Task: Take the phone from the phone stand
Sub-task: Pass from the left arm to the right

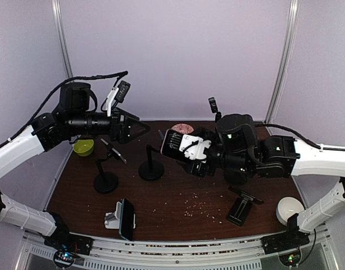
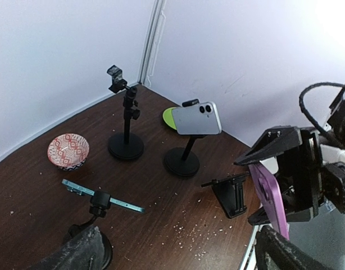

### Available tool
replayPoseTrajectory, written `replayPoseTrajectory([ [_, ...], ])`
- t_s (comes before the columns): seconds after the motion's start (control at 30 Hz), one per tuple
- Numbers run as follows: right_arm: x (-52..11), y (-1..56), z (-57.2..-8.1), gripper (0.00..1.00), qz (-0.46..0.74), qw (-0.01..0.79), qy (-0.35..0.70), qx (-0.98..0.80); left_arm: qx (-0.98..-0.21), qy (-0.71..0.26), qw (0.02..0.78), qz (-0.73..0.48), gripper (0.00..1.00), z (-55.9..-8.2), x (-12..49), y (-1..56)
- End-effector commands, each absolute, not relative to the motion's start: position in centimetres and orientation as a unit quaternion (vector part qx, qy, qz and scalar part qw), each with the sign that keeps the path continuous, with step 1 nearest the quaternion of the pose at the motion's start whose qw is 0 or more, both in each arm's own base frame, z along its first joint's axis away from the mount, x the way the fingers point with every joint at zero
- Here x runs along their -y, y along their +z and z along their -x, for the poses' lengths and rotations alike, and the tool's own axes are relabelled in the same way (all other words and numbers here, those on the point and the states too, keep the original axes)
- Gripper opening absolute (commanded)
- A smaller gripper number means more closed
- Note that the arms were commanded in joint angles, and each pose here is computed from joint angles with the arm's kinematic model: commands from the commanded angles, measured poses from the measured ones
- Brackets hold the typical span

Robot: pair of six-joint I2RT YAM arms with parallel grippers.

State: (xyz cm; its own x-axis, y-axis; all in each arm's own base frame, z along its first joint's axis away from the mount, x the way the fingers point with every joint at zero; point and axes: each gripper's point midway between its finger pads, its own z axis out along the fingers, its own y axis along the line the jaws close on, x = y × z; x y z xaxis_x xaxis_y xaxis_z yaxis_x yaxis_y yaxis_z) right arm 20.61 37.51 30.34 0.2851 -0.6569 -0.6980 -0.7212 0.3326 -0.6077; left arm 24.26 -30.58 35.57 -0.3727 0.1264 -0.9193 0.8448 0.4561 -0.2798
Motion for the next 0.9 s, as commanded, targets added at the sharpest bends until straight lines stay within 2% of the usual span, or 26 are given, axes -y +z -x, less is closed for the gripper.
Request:
replayPoseTrajectory([
  [0.0,-36.2,31.0,-19.8,0.44,0.558,0.549,0.069,-0.619,-0.717,-0.365,0.500,-0.321,0.98,-25.0,28.8,37.4],
  [0.4,-35.2,26.7,-17.0,0.43,0.566,0.443,0.151,-0.679,-0.708,-0.291,0.569,-0.301,0.98,-25.3,25.3,39.1],
  [0.87,-35.3,23.7,-16.7,0.42,0.485,0.390,0.209,-0.754,-0.700,-0.231,0.611,-0.287,0.96,-25.3,22.6,40.2],
])
